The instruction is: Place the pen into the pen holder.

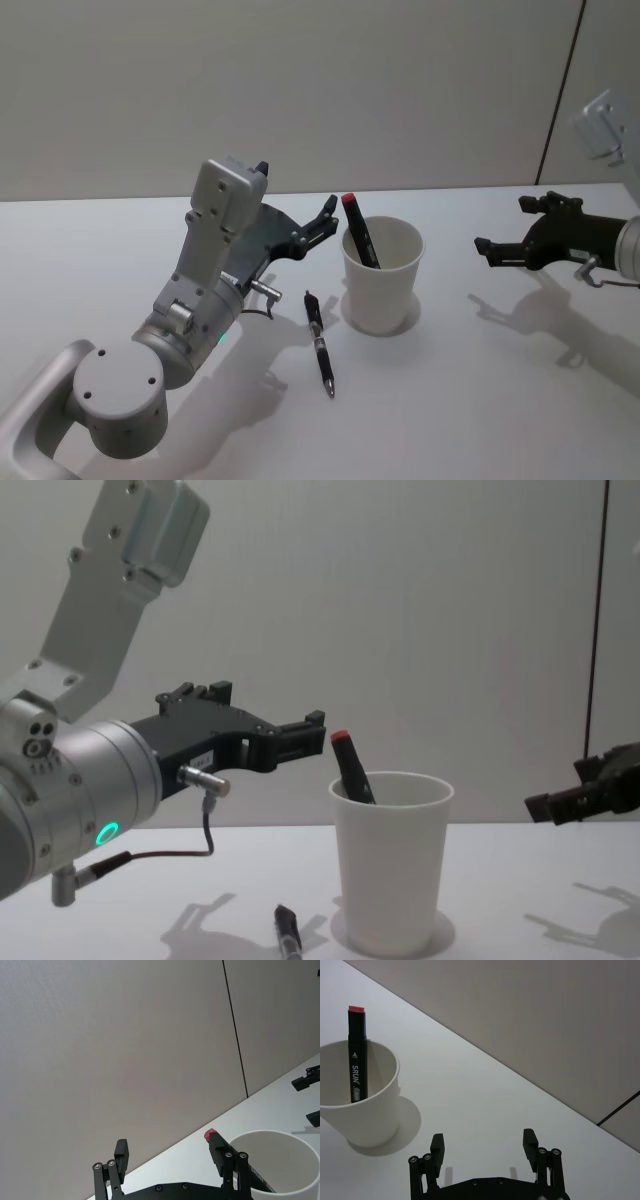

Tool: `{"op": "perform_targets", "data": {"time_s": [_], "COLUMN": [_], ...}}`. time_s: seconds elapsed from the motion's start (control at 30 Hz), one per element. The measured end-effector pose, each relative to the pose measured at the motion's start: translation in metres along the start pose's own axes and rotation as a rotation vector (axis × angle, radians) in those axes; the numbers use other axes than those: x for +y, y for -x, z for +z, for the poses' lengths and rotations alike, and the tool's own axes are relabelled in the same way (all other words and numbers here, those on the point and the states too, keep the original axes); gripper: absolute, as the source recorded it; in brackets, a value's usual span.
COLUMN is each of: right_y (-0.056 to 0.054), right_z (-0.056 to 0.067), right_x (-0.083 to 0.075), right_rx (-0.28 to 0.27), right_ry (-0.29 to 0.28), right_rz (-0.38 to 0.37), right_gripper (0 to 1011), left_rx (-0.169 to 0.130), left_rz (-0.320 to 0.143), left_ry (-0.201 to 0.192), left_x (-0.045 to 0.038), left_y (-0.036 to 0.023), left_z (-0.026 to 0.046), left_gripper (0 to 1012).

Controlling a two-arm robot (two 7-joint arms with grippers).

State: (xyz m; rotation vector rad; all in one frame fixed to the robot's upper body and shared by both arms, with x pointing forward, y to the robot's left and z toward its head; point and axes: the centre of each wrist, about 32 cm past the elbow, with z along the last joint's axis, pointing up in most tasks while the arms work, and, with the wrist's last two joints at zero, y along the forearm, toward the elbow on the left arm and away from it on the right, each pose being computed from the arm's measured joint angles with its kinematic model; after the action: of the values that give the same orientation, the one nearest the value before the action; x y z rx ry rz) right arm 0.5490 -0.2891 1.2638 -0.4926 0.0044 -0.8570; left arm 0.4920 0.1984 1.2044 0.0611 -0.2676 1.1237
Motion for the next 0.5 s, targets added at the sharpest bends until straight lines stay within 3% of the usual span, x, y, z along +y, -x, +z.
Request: {"op": "perform_targets", "data": {"time_s": [0.5], "right_y": [0.0007], "right_z": [-0.0011], "right_x": [0.0009], "right_rx": [0.008], "right_ry": [0.003], "right_rz": [-0.016], "right_gripper": [1000], "left_rx": [0.000], "left_rz": [0.000], "left_ry": [0.000], "left_x": [0.0000], "left_y": [0.0000], "left_z": [0.0000], "left_gripper": [1001]}}
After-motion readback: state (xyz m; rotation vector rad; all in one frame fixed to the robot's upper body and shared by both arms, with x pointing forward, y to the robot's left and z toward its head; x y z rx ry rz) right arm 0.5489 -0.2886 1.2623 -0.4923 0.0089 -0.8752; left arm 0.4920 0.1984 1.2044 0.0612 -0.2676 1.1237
